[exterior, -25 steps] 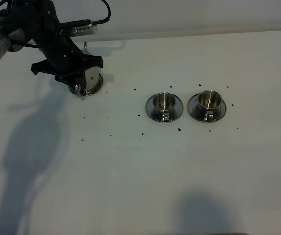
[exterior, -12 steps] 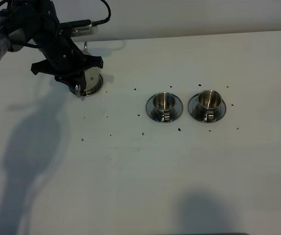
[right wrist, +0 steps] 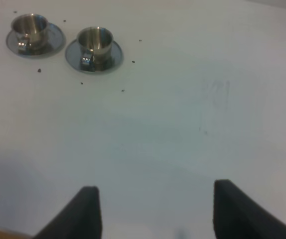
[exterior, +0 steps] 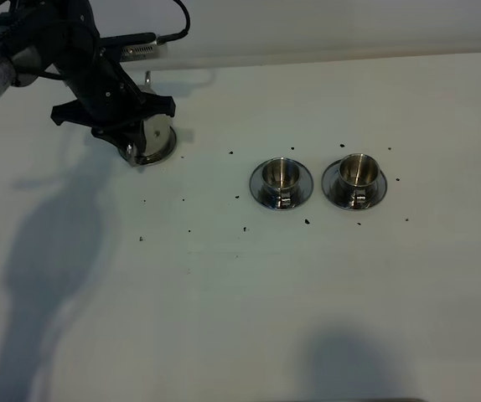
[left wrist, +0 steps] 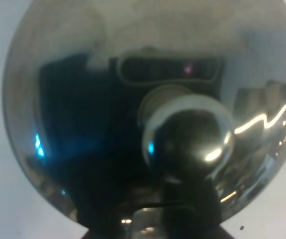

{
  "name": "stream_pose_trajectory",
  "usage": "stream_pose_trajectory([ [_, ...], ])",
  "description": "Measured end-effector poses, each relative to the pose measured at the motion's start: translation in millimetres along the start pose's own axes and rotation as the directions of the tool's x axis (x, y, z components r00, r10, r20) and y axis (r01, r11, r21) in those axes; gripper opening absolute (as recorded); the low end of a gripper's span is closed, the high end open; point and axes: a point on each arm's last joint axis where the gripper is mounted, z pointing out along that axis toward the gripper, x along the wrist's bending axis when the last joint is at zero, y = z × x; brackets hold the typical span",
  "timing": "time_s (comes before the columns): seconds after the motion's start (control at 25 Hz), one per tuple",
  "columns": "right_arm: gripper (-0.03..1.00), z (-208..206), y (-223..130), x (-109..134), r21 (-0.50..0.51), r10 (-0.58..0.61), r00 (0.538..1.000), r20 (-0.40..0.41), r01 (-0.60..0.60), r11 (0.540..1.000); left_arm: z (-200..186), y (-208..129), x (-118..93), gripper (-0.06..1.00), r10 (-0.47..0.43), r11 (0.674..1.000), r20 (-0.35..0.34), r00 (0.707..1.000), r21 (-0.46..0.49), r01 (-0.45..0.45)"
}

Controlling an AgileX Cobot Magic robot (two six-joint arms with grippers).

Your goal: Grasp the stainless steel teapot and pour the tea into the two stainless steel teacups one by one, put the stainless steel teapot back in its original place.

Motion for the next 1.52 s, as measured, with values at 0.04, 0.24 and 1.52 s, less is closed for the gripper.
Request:
stream_pose_trajectory([
  [0.04, 0.48, 0.0, 0.0, 0.0, 0.000, 0.000, 1.000, 0.000, 0.000, 1.000, 0.1, 0.0, 0.0, 0.22, 0.001, 1.000, 0.000, 1.000, 0.000, -0.001],
  [0.24, 0.48, 0.0, 0.0, 0.0, 0.000, 0.000, 1.000, 0.000, 0.000, 1.000, -7.9, -0.1, -0.6, 0.22, 0.013, 1.000, 0.001, 1.000, -0.013, -0.013],
  [1.52, 0.48, 0.0, 0.0, 0.0, 0.000, 0.000, 1.000, 0.000, 0.000, 1.000, -58.6, -19.4, -65.5, 0.22, 0.808, 0.588, 0.061, 0.586, -0.157, -0.794],
])
